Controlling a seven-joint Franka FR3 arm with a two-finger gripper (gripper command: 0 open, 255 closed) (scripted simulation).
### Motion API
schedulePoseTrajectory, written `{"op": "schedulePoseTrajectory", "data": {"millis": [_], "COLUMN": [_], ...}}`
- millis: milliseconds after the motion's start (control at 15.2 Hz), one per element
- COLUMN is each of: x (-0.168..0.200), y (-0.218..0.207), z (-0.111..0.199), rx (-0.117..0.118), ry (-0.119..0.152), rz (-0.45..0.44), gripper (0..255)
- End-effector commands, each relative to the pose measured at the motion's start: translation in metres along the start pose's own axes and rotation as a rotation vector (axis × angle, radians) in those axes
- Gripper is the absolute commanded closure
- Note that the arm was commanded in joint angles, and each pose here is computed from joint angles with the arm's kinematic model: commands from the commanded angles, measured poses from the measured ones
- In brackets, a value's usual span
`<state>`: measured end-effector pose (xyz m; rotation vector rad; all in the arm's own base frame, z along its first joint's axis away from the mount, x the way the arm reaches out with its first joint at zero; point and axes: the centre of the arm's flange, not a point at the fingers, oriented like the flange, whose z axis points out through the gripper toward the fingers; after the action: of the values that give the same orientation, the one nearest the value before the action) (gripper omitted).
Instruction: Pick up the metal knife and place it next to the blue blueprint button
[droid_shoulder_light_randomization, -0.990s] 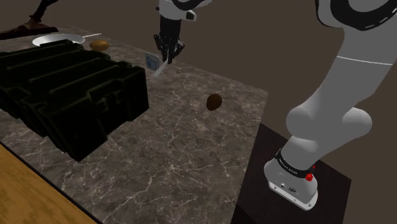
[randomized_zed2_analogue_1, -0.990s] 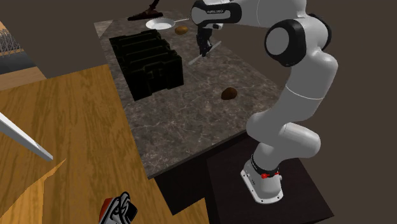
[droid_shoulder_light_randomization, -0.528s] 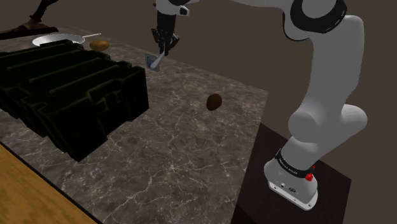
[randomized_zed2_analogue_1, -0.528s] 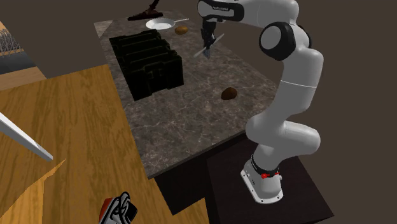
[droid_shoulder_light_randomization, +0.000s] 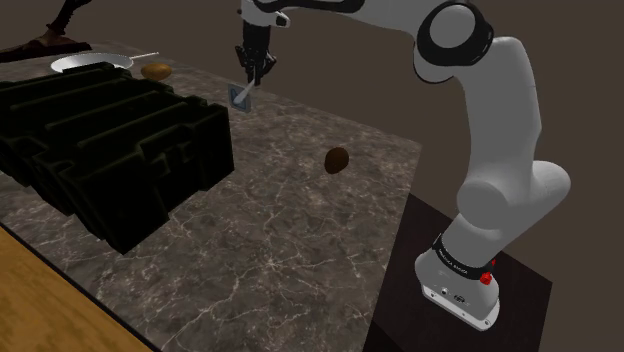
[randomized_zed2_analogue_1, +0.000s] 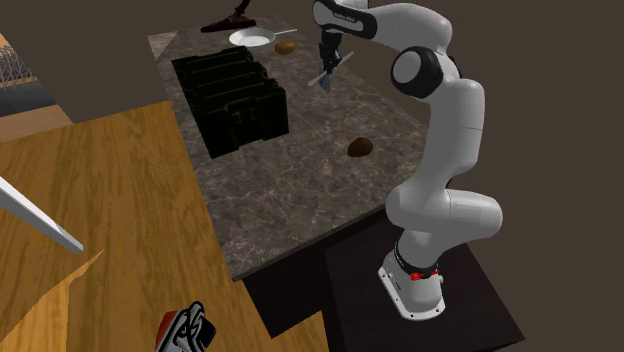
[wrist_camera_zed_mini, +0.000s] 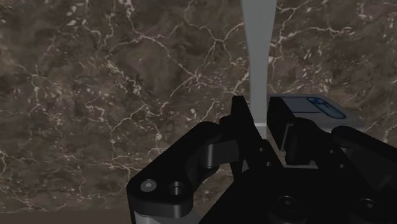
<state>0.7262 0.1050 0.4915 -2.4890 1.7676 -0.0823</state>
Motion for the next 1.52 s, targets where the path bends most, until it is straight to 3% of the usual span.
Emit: {"op": "schedulePoseTrajectory", "data": {"millis": [0, 1452], "x": [0.001, 0.002], "y": [0.0, 0.012], "z": [0.01, 0.125], "rx": [0.0, 0.0], "ry": [0.0, 0.0], "rz": [0.0, 0.0], "gripper": [255, 255]}}
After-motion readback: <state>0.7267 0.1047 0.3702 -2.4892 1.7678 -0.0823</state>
